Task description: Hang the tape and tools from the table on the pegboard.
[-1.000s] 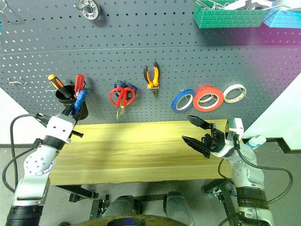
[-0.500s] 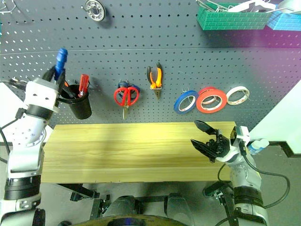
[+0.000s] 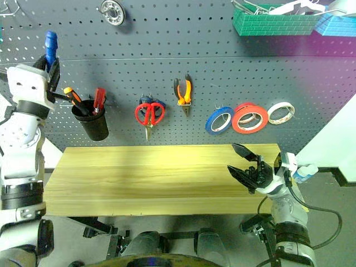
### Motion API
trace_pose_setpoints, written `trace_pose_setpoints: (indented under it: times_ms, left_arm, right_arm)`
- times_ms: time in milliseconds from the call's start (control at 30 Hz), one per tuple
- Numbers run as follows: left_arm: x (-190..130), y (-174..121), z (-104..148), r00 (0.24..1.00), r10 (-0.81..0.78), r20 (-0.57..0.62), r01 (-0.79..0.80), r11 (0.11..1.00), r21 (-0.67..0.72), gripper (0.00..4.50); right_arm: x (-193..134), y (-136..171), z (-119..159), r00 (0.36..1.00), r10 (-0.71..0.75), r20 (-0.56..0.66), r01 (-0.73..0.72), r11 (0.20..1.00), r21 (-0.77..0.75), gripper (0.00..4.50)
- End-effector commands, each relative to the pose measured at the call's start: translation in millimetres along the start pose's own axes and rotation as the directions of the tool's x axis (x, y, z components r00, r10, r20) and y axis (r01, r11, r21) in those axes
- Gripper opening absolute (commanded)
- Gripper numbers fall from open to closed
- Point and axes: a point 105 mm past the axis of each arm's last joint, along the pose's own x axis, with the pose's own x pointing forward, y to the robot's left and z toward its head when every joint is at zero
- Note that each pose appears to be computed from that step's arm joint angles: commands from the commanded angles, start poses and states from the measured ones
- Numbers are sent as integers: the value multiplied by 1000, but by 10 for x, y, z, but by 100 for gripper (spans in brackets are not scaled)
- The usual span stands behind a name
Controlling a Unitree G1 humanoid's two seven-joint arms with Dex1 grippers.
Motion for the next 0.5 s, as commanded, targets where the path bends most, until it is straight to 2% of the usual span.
trace_pose_setpoints:
  times_ms: [33,200,400,500]
  left_arm:
    - [49,54,71,998,23,51,-16,992,-123,52]
    - [17,2,6,998,6,62,8,974,-225,52]
    - [-63,-66,-233,1000,11,-1,-11,970,-242,52]
    - [-104,-104,-330,1000,13,-24,-19,968,-250,52]
  right_arm:
    - [-13,-3,23,1000,7,-13,-8,1000,-28,450]
    - [-59,31,14,999,5,-36,-6,1000,-29,450]
    - [-103,73,40,998,11,-61,-12,1000,-22,450]
    - [-131,98,-25,993,13,-118,-17,999,-29,450]
